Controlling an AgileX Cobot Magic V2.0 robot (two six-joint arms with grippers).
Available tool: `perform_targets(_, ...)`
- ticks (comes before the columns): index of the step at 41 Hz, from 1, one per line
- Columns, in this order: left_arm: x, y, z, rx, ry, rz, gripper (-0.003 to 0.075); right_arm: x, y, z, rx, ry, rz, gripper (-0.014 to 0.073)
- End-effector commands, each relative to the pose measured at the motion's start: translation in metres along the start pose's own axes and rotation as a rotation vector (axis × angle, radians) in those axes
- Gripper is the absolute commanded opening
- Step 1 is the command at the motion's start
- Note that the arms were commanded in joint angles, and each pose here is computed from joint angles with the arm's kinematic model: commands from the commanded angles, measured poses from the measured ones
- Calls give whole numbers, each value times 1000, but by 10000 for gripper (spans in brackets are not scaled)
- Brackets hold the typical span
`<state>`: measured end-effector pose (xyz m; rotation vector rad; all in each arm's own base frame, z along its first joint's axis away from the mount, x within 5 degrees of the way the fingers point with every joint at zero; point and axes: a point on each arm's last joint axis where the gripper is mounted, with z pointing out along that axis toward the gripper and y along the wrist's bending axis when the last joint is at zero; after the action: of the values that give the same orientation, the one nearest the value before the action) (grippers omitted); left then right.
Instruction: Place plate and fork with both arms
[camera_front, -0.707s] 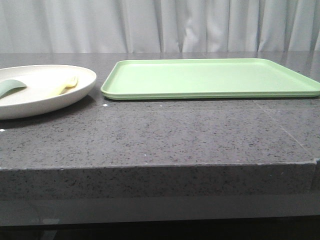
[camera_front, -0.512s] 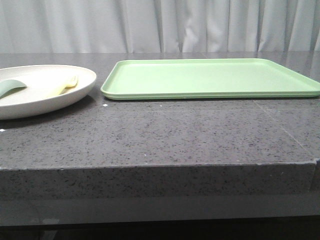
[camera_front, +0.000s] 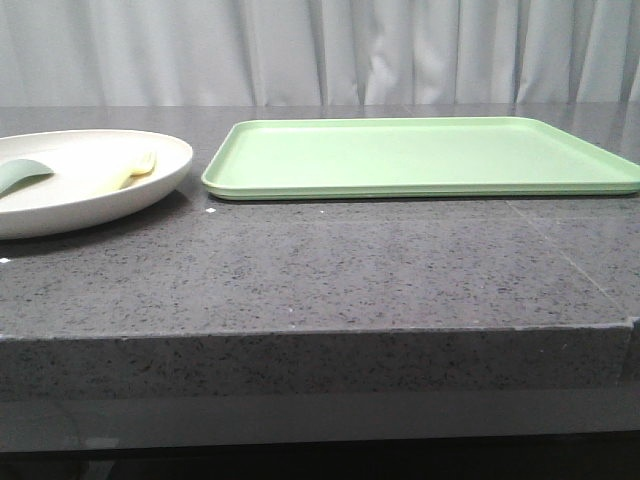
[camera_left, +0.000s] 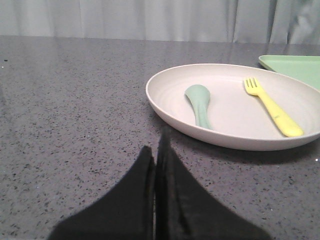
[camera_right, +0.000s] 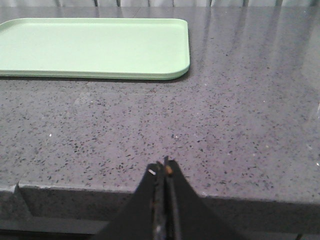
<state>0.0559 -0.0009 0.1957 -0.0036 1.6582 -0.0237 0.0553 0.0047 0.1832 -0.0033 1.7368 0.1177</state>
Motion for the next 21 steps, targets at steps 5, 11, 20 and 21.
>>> perform_targets(5,-8,0,-2,-1,-101,-13,-18,-9,0,-2,2,-96,-17,-116)
perform_targets(11,-10,0,-2,-1,-125,-10,-18,-11,0,-2,0,-123,-17,-116)
perform_targets(20,-21,0,-4,-3,-251,-10,-18,-17,1,-3,-3,-186,-17,-116)
perform_targets(21,-22,0,-4,-3,-255,-10,-18,-17,1,-3,-3,-187,-17,-116)
